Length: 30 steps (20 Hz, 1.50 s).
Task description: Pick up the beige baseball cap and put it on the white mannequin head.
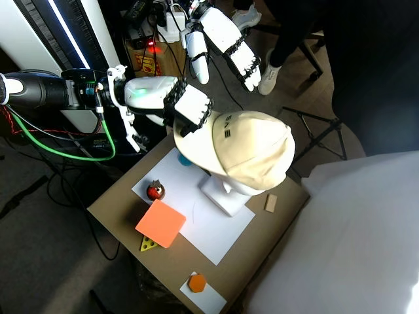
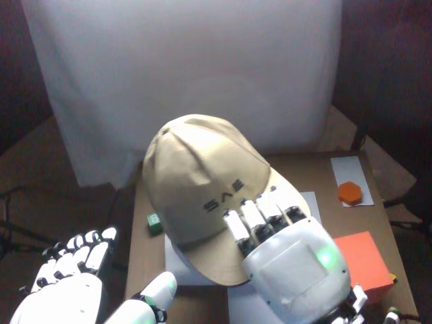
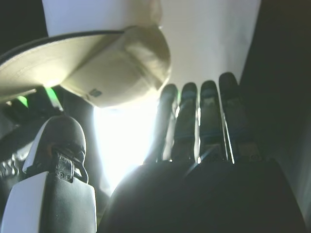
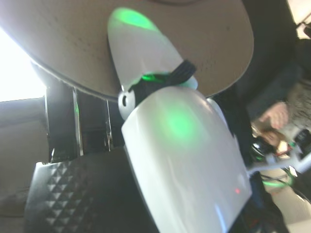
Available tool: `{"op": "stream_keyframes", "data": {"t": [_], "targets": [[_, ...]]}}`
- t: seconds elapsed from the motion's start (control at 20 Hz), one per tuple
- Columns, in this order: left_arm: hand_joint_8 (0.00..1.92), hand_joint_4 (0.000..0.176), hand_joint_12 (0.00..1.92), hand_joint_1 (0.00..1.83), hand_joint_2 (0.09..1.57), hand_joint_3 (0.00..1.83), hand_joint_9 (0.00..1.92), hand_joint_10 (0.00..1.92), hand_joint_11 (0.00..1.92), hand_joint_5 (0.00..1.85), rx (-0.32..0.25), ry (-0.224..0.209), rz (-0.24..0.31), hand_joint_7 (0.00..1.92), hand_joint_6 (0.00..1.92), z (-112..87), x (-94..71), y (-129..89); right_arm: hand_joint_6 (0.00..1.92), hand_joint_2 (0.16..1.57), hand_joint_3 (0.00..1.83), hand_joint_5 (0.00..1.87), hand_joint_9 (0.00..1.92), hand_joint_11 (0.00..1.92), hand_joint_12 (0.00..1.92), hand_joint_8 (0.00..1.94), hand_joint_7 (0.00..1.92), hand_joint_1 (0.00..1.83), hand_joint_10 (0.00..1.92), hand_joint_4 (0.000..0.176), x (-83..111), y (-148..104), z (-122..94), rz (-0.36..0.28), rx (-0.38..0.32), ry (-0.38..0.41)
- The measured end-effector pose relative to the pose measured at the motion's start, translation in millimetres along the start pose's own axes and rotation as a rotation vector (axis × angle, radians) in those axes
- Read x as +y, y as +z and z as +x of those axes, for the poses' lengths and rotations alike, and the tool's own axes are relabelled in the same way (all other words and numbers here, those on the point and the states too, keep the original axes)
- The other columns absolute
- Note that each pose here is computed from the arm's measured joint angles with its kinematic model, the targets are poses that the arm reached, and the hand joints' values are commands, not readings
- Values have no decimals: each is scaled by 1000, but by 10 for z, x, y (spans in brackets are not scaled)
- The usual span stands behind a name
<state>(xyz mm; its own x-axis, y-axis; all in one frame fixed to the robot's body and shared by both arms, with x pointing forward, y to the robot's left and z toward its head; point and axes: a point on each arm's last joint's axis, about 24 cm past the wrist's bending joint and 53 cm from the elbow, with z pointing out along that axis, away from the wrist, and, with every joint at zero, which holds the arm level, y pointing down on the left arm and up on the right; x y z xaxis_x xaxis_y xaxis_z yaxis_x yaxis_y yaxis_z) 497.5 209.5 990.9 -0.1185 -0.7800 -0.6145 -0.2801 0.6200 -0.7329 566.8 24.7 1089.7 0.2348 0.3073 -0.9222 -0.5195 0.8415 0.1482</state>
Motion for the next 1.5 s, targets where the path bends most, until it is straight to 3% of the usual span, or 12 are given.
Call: {"op": "stream_keyframes", "data": {"t": [0.1, 0.7, 0.75, 0.85, 1.2, 1.4, 1.45, 1.5], "targets": [[0, 0, 357, 0, 1119, 1, 36, 0, 0, 96, 0, 0, 1, 71, 0, 1, -3, 0, 1371, 1240, 2, 636, 756, 747, 1721, 1312, 749, 1337, 1585, 0, -74, 58, 16, 15, 1, 14], [0, 0, 370, 0, 1125, 2, 42, 2, 0, 96, 0, -8, 0, 72, 0, 0, 0, 0, 1379, 1240, 0, 641, 765, 759, 1700, 1310, 740, 1337, 1578, 0, -58, 72, 195, 2, 74, 31], [0, 0, 371, 0, 1125, 2, 42, 2, 0, 96, -1, -8, -1, 72, 0, -3, 2, 1, 1321, 1226, 0, 632, 738, 742, 1810, 1277, 725, 1440, 1487, 0, -58, 72, 195, 2, 74, 31], [0, 0, 372, 0, 1125, 2, 42, 2, 0, 96, -1, -7, -2, 72, 0, -2, 3, 1, 1374, 1237, 3, 642, 765, 744, 1727, 1308, 740, 1342, 1573, 0, -59, 72, 197, 3, 74, 32], [1, 0, 357, 0, 1138, 4, 38, 0, 0, 93, 4, 25, 16, 60, 0, 23, -63, 11, 1405, 1237, 0, 639, 780, 773, 1690, 1296, 742, 1337, 1543, 0, -43, 45, 198, -5, 83, 33], [1, 0, 413, 0, 1139, 2, 41, 1, 0, 92, 13, 26, 30, 62, 0, 64, -83, 39, 1506, 1278, 3, 535, 678, 555, 1693, 1351, 695, 1317, 1646, 0, -18, 18, 218, -8, 98, 16], [1, 0, 414, 0, 1139, 2, 41, 1, 0, 92, 14, 23, 33, 62, 0, 72, -99, 42, 1003, 1224, 0, 458, 474, 429, 1651, 945, 567, 1177, 1215, 0, -14, -2, 234, -10, 105, 11], [1, 0, 414, 0, 1140, 1, 41, 1, 0, 92, 17, 21, 35, 62, 0, 82, -118, 50, 716, 1206, 0, 468, 410, 353, 1617, 669, 551, 1124, 995, 0, -17, -42, 255, -10, 118, 12]]}}
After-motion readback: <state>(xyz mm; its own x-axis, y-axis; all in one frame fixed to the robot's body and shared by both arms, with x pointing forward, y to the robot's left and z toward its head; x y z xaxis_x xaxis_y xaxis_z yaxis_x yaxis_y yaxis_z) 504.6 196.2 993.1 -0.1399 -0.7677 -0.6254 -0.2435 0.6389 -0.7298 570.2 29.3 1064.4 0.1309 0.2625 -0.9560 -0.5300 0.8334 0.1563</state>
